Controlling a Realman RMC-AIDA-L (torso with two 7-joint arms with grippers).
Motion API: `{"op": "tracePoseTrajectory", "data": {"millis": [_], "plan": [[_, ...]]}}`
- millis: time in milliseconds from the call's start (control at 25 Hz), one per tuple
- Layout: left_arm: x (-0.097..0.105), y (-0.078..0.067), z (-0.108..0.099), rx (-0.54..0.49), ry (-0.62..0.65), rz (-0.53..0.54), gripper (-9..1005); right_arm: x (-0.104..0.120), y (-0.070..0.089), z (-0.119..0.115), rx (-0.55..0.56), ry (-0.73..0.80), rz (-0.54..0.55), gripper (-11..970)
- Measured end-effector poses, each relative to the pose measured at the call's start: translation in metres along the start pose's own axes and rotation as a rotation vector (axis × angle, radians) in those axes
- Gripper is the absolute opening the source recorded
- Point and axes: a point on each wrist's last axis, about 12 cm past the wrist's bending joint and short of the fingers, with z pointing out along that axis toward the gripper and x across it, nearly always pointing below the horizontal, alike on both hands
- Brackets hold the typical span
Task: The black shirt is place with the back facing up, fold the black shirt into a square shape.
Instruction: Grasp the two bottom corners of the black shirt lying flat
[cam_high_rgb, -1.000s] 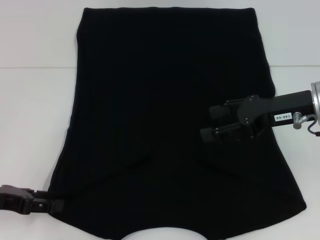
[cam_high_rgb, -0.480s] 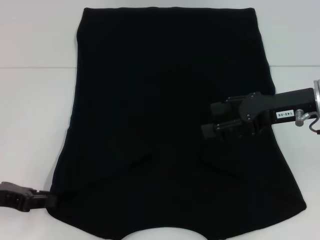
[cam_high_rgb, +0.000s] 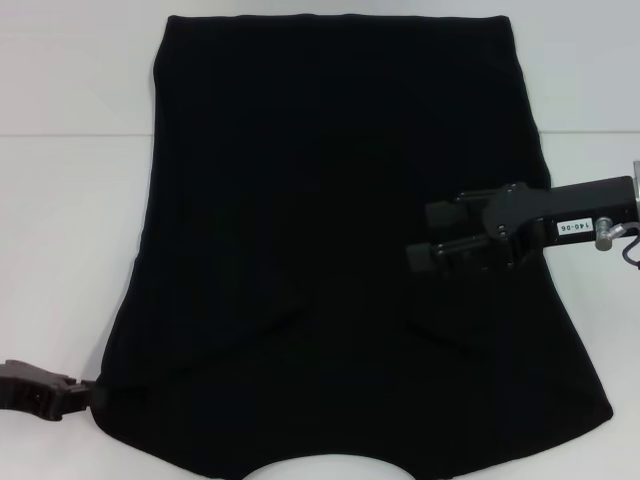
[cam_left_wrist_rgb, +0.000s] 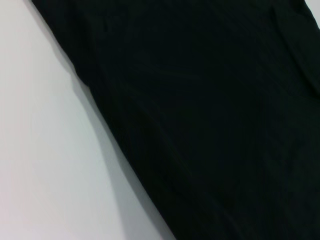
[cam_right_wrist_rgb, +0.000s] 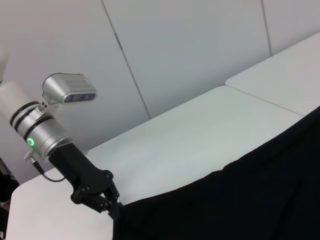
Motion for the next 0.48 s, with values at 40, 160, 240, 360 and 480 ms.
{"op": "tracePoseTrajectory", "data": {"millis": [40, 160, 240, 360, 480], "plan": [[0.0, -0.001, -0.001, 0.004, -0.001, 0.0, 69, 0.0, -0.001, -0.001, 0.004, 0.003, 0.007, 909], [-0.001, -0.002, -0.002, 0.012, -0.003, 0.001, 49, 0.005, -0.004, -0.005, 0.029, 0.042, 0.057, 906], [-0.002, -0.002, -0.001, 0.015, -0.004, 0.005, 47, 0.009, -0.007, -0.011, 0.053, 0.073, 0.101, 904], [-0.005, -0.004, 0.0, 0.019, -0.008, 0.009, 45, 0.019, -0.012, -0.025, 0.096, 0.111, 0.184, 901], [-0.008, -0.005, 0.002, 0.019, -0.012, 0.015, 45, 0.032, -0.016, -0.044, 0.141, 0.133, 0.277, 898]]}}
